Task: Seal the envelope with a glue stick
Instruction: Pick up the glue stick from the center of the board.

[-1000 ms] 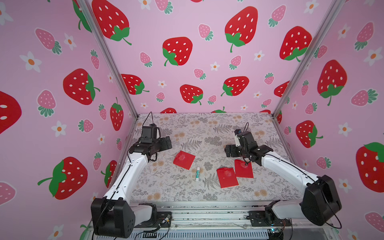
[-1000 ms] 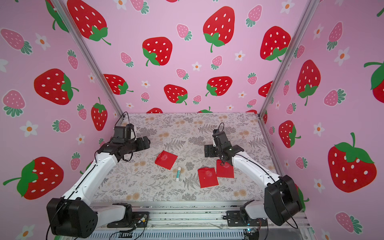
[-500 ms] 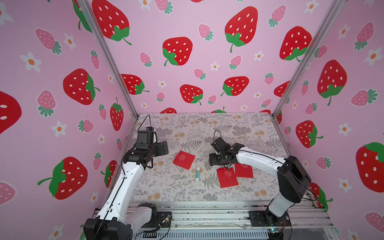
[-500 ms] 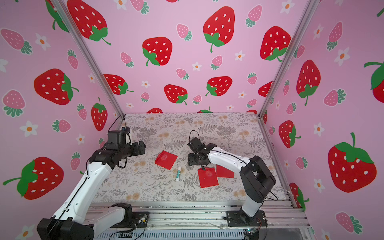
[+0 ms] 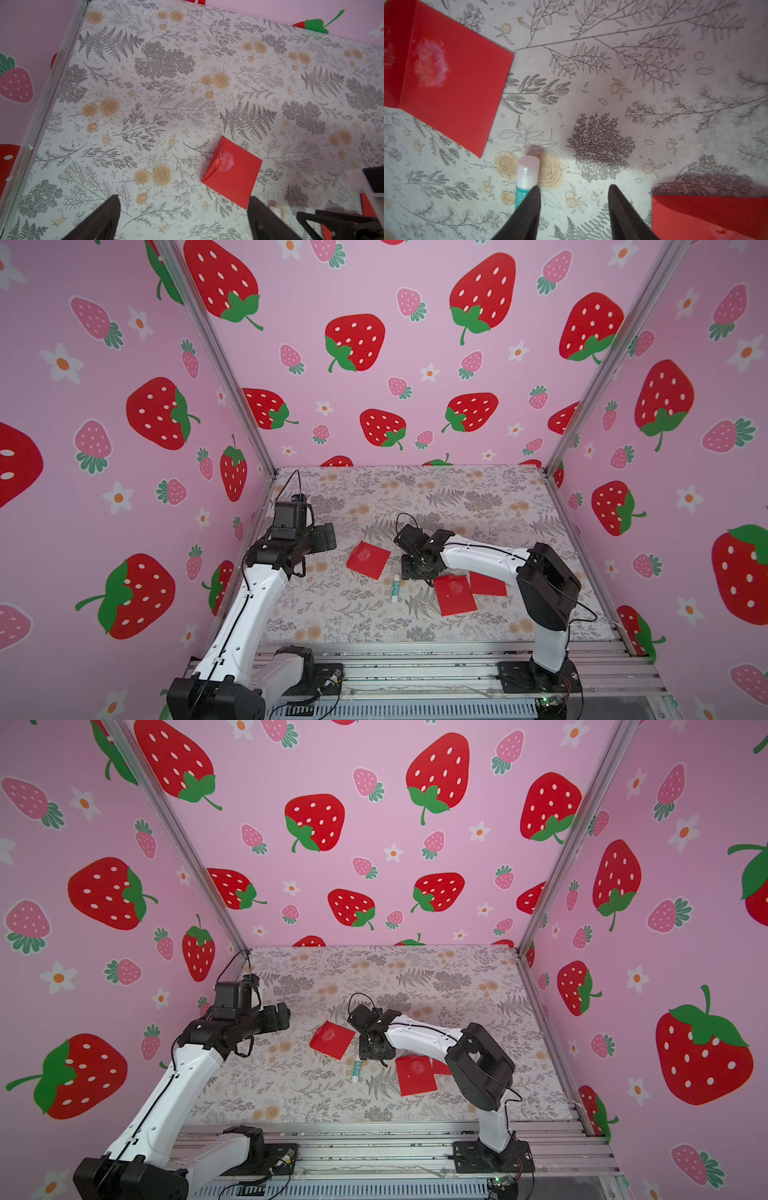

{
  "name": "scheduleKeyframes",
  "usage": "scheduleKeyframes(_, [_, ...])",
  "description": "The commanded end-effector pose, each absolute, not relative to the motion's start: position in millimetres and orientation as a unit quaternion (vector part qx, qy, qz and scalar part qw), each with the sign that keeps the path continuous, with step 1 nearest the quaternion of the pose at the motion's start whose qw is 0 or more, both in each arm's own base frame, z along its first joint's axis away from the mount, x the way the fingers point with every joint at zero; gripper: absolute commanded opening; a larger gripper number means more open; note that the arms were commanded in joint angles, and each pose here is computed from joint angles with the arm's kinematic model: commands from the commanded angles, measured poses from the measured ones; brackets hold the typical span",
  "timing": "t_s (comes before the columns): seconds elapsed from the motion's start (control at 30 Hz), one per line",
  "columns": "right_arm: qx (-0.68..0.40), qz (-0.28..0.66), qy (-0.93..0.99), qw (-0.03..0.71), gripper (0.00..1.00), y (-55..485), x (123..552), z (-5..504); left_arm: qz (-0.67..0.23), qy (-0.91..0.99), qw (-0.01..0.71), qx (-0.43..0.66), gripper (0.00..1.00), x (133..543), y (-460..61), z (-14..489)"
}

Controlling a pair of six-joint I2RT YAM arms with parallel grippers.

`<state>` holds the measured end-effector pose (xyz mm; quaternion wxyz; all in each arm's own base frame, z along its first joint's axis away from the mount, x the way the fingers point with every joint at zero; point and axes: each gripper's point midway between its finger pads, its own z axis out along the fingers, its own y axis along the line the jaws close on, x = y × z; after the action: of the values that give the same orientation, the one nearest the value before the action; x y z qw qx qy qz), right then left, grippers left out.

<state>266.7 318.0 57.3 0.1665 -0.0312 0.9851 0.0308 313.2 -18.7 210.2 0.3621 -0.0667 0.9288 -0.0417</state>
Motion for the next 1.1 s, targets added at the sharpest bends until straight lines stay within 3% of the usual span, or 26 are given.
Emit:
scheduleKeyframes(0.0, [-0.026, 0.023, 0.987, 0.157, 0.53, 326, 257, 58, -0.039, 0.931, 0.357, -0.07, 0.95, 310, -16, 208])
scheduleKeyframes(0.4, [-0.051, 0.011, 0.991, 0.119, 0.53, 348, 232, 30, -0.042, 0.932, 0.352, -0.077, 0.95, 311, -13, 205])
scheduleKeyframes(1.07, [-0.103, -0.046, 0.991, 0.077, 0.35, 336, 207, 21, -0.021, 0.945, 0.313, -0.087, 0.9, 310, -4, 192])
